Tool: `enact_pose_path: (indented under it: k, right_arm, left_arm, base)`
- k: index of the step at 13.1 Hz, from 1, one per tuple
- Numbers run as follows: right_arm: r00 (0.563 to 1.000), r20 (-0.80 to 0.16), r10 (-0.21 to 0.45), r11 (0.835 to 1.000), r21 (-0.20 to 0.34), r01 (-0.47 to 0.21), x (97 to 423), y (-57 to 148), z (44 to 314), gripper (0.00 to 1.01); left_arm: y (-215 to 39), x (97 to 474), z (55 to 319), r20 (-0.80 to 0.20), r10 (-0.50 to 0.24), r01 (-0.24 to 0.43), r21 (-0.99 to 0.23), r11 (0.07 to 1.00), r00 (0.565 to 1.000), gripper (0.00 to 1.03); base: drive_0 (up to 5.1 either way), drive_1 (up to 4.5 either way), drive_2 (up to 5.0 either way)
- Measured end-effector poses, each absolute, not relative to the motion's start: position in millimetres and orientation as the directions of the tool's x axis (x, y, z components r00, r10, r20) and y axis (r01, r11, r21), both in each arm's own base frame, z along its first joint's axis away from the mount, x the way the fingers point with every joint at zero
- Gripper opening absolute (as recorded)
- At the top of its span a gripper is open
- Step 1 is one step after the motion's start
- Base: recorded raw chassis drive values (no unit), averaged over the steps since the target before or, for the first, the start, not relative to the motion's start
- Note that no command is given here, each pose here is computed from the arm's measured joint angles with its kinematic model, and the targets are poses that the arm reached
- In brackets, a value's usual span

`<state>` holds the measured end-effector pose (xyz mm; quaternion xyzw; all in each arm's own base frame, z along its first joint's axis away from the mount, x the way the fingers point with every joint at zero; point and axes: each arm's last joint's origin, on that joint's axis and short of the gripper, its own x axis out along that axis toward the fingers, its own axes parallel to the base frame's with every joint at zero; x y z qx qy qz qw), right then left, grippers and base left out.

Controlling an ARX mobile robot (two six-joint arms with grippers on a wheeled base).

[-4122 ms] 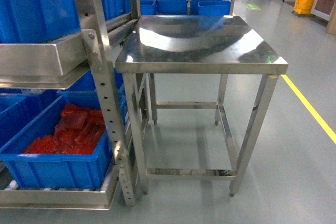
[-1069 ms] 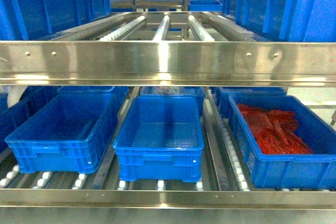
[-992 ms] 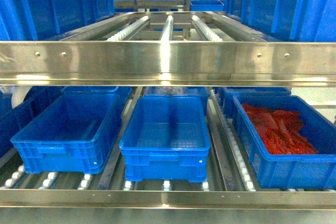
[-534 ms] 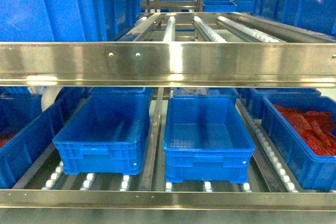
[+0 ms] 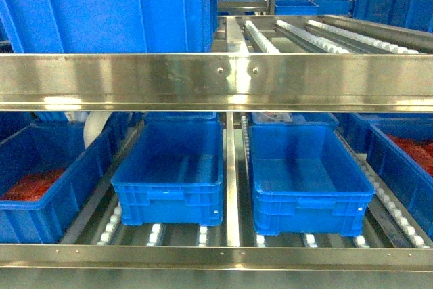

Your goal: Sort blue parts and orange caps into right shelf containers

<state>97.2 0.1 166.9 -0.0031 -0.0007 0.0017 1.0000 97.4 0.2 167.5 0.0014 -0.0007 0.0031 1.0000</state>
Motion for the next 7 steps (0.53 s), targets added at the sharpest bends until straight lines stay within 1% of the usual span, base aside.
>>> enact_pose_path:
  k: [7]
  right_arm:
    - [1.0, 0.002, 0.003, 1.0, -0.007, -0.003, 97.2, 0.1, 167.0, 0.45]
  left_arm:
    - [0.1, 97.4, 167.3, -0.001, 0.002, -0.002, 0.003, 1.0, 1.0, 0.44]
  base:
    - [0.0, 0.0, 0.0]
